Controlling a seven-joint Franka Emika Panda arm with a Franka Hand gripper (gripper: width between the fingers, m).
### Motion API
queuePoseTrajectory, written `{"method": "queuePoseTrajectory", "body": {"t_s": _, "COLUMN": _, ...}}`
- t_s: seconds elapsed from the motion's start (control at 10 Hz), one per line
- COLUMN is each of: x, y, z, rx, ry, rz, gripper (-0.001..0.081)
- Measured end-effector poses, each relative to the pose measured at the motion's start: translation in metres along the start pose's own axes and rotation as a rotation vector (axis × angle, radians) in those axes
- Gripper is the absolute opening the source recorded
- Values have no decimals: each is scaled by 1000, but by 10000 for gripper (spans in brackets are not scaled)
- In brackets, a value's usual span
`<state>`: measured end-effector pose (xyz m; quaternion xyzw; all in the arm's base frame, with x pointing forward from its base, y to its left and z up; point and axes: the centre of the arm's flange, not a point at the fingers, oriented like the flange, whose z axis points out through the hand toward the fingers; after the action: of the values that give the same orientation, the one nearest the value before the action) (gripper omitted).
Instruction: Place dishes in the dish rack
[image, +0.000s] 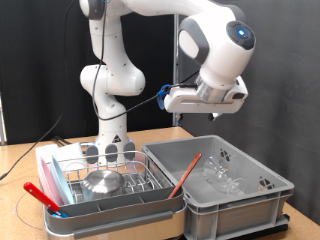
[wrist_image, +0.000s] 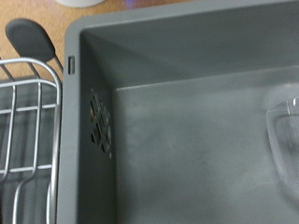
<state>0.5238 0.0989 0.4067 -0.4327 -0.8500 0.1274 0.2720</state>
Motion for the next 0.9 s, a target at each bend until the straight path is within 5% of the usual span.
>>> {"method": "queuePoseTrajectory", "body": {"t_s": 0.2, "x": 14, "y": 4, "z": 2, "rx": -29, "ry": -50, "rz": -19, "gripper": 805}}
{"method": "queuePoseTrajectory", "body": {"t_s": 0.5, "x": 32, "y": 17, "z": 22, "rx": -163, "ry": -179, "rz": 20, "gripper": 805}}
{"method": "queuePoseTrajectory", "body": {"t_s": 0.7, "x": 37, "y": 14, "z": 38, "rx": -92, "ry": -145, "rz": 46, "gripper": 805}}
{"method": "queuePoseTrajectory", "body": {"t_s": 0.9, "x": 38, "y": 20, "z": 36, "rx": -176, "ry": -124, "rz": 95, "gripper": 805}}
